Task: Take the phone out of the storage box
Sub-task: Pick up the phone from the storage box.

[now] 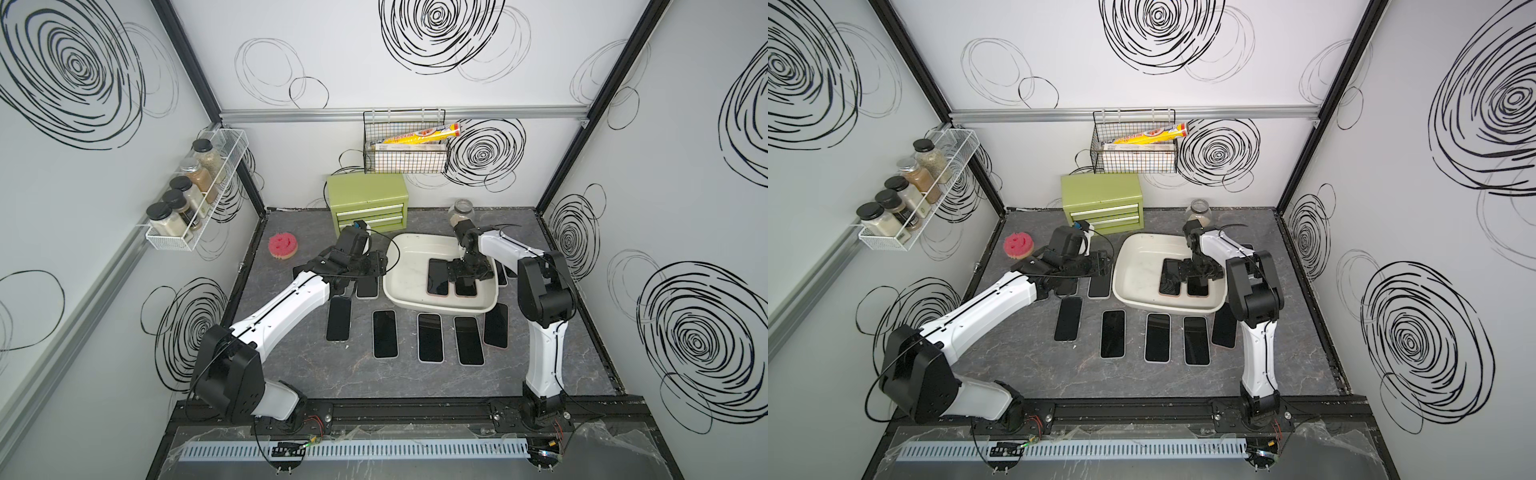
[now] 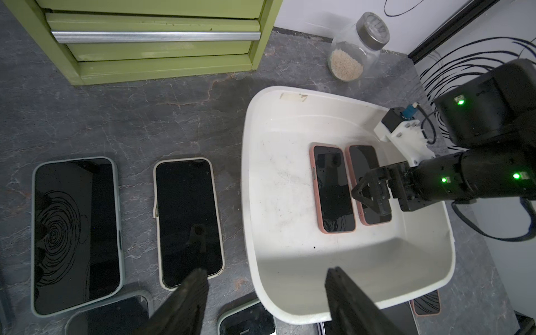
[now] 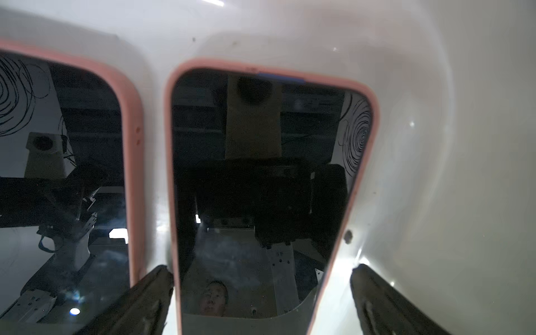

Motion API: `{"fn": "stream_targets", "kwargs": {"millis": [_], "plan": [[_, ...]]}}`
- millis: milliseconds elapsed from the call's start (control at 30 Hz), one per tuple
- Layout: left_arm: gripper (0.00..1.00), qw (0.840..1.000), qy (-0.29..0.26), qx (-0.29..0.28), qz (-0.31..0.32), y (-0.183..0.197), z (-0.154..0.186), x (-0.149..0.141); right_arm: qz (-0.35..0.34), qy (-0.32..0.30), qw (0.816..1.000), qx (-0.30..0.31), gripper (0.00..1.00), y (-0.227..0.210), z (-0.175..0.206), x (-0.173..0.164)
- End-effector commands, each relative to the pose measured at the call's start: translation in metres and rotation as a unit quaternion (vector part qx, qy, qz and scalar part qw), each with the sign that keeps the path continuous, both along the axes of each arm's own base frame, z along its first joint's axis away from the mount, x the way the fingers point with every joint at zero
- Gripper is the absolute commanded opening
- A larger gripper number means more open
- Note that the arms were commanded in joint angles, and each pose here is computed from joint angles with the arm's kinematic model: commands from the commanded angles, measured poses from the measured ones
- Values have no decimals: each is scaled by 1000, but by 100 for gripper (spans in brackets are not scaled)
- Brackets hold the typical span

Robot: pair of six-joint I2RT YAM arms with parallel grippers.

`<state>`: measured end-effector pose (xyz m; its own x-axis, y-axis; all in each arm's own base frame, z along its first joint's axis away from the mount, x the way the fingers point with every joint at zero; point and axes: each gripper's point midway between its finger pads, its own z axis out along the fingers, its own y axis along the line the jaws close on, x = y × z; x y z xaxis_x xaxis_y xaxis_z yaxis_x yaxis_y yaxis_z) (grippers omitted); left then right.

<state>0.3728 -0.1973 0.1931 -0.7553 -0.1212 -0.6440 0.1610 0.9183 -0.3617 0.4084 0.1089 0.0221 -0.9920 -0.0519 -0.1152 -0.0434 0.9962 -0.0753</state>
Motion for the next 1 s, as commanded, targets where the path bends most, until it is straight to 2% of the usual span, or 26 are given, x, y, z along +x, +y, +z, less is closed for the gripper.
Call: {"fn": "stream_targets", "kwargs": {"millis": [0, 233, 367, 567, 767, 967], "plan": [[71, 1000, -17, -20, -7, -10, 13, 8, -2, -4, 1000, 4, 100, -2, -7, 9], [70, 1000, -12, -18, -14, -16, 10, 12, -4, 8, 1000, 10, 100, -3, -20, 13], [70, 999, -11, -17, -25, -22, 6, 11, -8, 24, 1000, 9, 97, -8, -32, 15], [70, 999, -7, -28, -44, -35, 3, 3, -19, 51, 998, 12, 86, -16, -47, 9], [69, 998, -5, -40, -53, -41, 4, -2, -22, 70, 997, 12, 69, -19, -60, -3], [69, 994, -21, -62, -84, -57, 16, -10, -27, 40, 998, 38, 56, -11, -34, 10]]}}
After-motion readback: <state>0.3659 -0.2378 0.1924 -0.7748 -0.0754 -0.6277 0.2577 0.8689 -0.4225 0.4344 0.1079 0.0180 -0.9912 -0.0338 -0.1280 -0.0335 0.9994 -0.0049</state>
